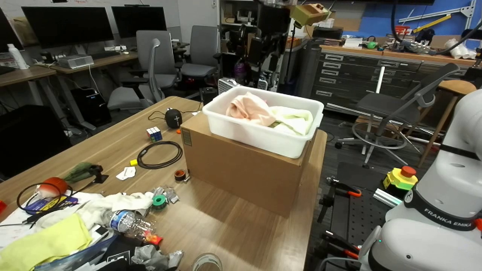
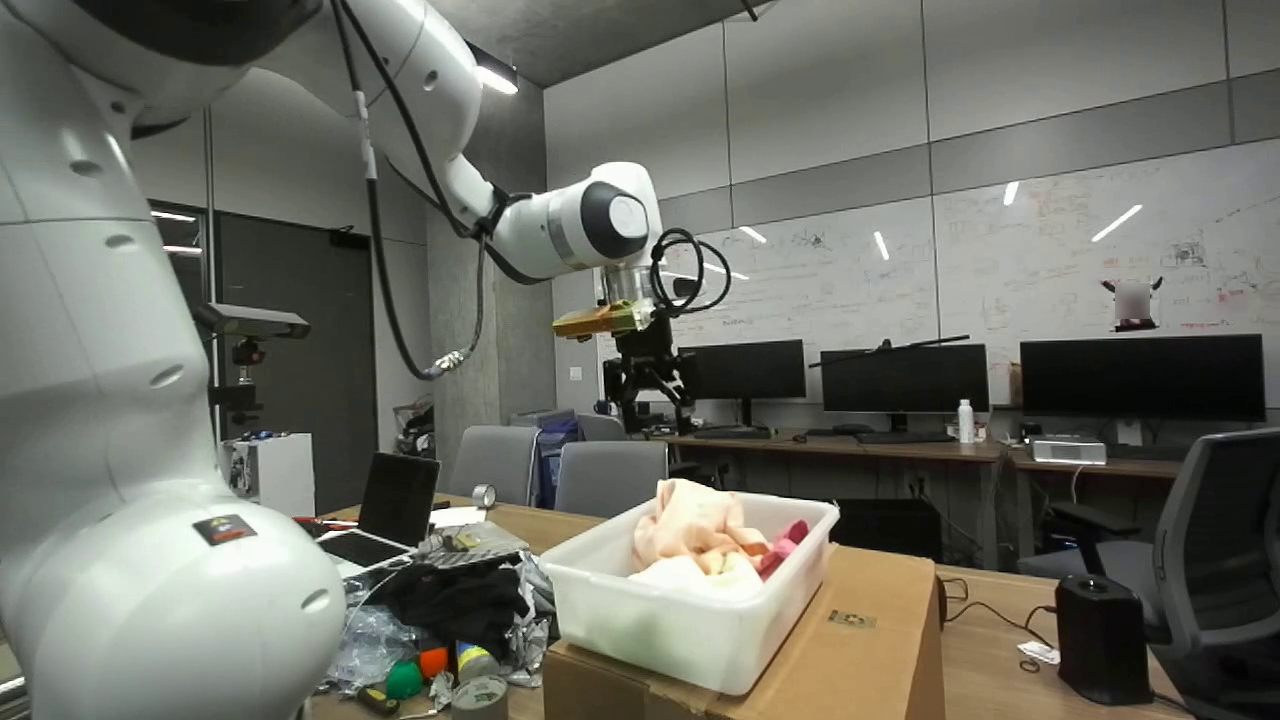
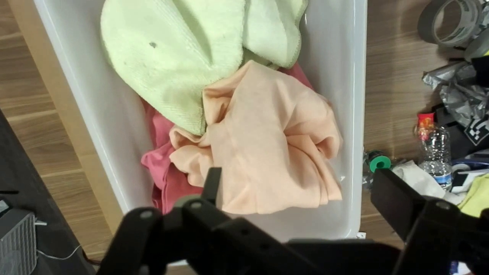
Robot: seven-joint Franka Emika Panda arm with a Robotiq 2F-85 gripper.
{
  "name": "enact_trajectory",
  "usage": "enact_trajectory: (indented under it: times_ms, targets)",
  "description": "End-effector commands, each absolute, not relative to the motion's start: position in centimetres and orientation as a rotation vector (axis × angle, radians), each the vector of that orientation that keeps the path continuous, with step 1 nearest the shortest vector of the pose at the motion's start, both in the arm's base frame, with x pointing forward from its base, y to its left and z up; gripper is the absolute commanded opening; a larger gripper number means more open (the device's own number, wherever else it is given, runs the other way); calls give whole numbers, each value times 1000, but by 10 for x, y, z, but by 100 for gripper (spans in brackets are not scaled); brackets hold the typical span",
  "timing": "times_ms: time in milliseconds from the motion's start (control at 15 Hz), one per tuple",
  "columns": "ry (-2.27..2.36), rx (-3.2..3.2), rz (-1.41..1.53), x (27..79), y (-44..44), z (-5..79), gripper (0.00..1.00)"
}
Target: Pick up the clothes from the box and put them on the table
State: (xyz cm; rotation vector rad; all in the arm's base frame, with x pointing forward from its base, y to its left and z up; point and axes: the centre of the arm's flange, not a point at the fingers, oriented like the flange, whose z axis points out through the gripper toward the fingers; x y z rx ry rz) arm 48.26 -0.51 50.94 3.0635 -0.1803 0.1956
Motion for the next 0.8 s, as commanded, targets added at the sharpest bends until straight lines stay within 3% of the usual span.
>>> enact_trajectory:
  times_ms: [0, 733]
  targets:
    - [-206, 3065, 115, 518, -13, 493, 100]
    - [-268, 3052, -79, 545, -30, 421, 100]
